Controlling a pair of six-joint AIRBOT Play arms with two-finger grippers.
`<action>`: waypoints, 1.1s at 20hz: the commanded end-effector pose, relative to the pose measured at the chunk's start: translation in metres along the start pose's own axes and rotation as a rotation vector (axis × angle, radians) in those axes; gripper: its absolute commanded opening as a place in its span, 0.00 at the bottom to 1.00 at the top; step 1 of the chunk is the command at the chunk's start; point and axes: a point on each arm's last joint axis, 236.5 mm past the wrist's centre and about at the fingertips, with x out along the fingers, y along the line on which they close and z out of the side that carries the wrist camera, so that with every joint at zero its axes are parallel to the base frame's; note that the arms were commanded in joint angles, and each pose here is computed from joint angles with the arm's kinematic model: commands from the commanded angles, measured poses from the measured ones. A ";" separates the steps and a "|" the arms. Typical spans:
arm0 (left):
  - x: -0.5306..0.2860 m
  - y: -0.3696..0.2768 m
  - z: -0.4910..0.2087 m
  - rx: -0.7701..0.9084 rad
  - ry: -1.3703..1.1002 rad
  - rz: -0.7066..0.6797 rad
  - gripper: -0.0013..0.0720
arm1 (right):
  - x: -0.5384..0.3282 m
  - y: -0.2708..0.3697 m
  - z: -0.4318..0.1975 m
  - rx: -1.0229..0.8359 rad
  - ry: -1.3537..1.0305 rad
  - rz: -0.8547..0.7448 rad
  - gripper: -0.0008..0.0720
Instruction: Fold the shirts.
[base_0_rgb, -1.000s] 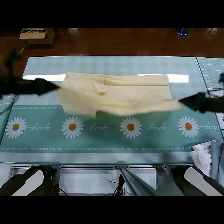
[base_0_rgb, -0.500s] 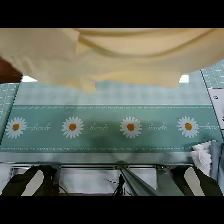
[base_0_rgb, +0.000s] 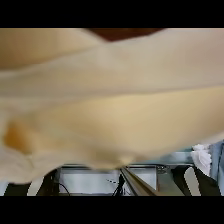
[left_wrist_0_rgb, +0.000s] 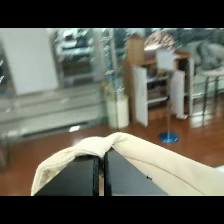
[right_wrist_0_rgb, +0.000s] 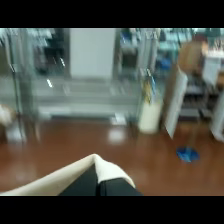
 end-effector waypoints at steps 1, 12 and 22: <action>-0.003 0.023 -0.082 -0.079 0.354 0.081 0.05 | -0.018 -0.023 -0.093 -0.019 0.428 -0.079 0.05; 0.095 0.061 -0.267 -0.327 1.035 -0.141 0.06 | 0.121 -0.019 -0.263 0.103 1.095 0.214 0.05; 0.260 0.099 -0.466 -0.468 1.194 -0.211 0.06 | 0.295 -0.042 -0.408 0.194 1.151 0.206 0.05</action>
